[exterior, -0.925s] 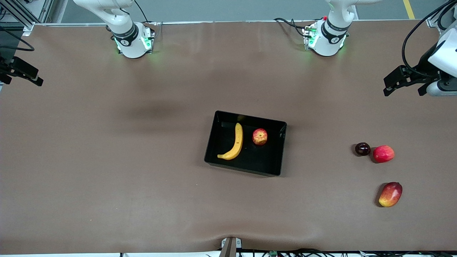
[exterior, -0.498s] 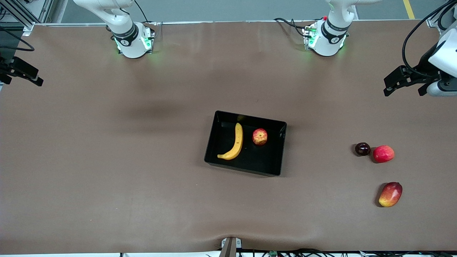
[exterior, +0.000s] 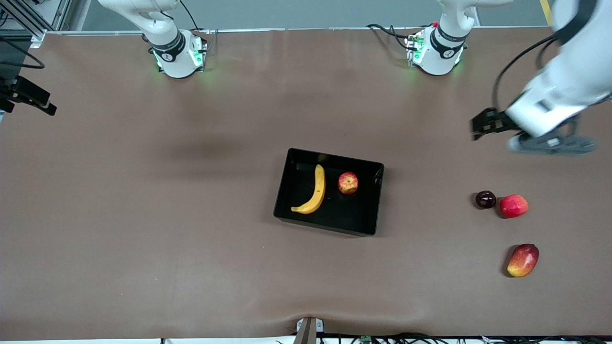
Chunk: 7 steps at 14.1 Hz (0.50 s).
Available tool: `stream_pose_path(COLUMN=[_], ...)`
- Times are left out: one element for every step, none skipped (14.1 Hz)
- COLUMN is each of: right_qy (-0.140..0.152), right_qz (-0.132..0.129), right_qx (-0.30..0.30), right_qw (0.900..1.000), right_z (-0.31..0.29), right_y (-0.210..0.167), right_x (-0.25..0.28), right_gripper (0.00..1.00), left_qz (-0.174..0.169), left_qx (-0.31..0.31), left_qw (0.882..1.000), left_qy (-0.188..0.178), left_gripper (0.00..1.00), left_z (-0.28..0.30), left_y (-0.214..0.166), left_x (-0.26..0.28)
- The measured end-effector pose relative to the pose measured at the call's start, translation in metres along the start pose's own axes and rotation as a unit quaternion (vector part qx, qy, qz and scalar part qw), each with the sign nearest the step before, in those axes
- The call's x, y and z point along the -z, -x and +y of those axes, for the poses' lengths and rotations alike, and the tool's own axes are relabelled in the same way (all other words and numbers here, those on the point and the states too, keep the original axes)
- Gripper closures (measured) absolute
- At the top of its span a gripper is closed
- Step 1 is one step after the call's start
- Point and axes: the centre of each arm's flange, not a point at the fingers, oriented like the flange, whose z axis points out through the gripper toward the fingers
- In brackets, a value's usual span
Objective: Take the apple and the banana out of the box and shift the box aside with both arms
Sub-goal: 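Reach the left gripper down to the small apple in the tray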
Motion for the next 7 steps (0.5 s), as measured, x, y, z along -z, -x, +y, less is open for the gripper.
stream_pose_path(right_qy=[0.000, 0.000, 0.000, 0.000, 0.000, 0.000, 0.000], right_qz=[0.000, 0.000, 0.000, 0.000, 0.000, 0.000, 0.000], right_qx=[0.000, 0.000, 0.000, 0.000, -0.001, -0.001, -0.001], right_qw=[1.000, 1.000, 1.000, 1.000, 1.000, 1.000, 1.000], right_z=[0.000, 0.000, 0.000, 0.000, 0.001, 0.001, 0.001], right_y=[0.000, 0.000, 0.000, 0.000, 0.000, 0.000, 0.000], right_x=[0.000, 0.000, 0.000, 0.000, 0.000, 0.000, 0.000], right_gripper=[0.00, 0.00, 0.00, 0.00, 0.00, 0.00, 0.00], left_qz=[-0.003, -0.003, -0.004, -0.005, -0.005, -0.003, 0.003], left_qx=[0.002, 0.009, 0.022, 0.034, 0.045, 0.056, 0.067], left_qw=[1.000, 1.000, 1.000, 0.999, 0.999, 0.998, 0.998], left_qy=[0.002, 0.004, 0.005, 0.006, 0.008, 0.011, 0.015], left_gripper=[0.00, 0.00, 0.00, 0.00, 0.00, 0.00, 0.00], left_z=[0.021, 0.042, 0.064, 0.086, 0.108, 0.126, 0.141], left_y=[-0.007, -0.012, -0.015, -0.016, -0.016, -0.016, -0.017], left_x=[-0.017, -0.037, -0.058, -0.080, -0.101, -0.120, -0.138])
